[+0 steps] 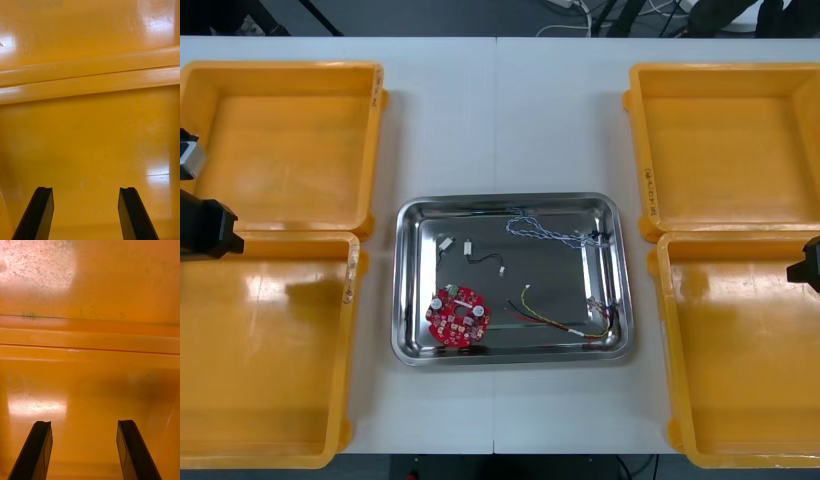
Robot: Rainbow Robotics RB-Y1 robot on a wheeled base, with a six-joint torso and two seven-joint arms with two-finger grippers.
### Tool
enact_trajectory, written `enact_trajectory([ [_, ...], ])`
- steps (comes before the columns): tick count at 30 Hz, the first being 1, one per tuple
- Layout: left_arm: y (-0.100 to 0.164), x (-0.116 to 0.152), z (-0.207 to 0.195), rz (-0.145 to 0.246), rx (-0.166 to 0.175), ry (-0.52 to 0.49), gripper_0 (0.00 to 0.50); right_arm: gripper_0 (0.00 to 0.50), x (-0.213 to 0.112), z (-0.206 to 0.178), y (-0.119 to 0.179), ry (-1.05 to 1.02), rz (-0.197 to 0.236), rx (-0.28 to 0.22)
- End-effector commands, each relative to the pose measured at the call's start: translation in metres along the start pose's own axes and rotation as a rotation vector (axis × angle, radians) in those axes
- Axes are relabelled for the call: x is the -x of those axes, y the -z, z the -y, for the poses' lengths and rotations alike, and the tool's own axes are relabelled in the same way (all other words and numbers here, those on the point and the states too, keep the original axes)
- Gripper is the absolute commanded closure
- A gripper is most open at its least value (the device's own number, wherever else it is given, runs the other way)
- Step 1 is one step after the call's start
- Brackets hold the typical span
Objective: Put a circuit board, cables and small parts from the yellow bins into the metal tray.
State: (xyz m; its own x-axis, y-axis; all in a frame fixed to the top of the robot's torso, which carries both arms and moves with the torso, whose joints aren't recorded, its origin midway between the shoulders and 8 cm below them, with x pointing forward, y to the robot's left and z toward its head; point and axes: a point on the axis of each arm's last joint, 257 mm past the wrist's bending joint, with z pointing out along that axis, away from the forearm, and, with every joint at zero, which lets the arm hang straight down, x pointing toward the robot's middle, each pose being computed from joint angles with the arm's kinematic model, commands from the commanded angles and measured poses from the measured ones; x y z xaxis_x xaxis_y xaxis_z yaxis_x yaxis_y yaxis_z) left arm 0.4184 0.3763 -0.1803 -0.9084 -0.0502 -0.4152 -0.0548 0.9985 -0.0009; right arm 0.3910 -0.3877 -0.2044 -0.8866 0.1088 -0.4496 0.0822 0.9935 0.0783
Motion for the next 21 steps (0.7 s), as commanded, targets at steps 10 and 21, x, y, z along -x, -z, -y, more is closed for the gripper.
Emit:
enact_trajectory([
  [10, 0.018, 0.004, -0.026, 0.074, 0.049, -0.124, 0.0, 0.0, 0.008, 0.003, 0.011, 0.06, 0.025, -0.015],
  [21, 0.018, 0.004, -0.028, 0.081, 0.05, -0.126, 0.0, 0.0, 0.015, 0.013, 0.015, 0.067, 0.039, -0.06],
])
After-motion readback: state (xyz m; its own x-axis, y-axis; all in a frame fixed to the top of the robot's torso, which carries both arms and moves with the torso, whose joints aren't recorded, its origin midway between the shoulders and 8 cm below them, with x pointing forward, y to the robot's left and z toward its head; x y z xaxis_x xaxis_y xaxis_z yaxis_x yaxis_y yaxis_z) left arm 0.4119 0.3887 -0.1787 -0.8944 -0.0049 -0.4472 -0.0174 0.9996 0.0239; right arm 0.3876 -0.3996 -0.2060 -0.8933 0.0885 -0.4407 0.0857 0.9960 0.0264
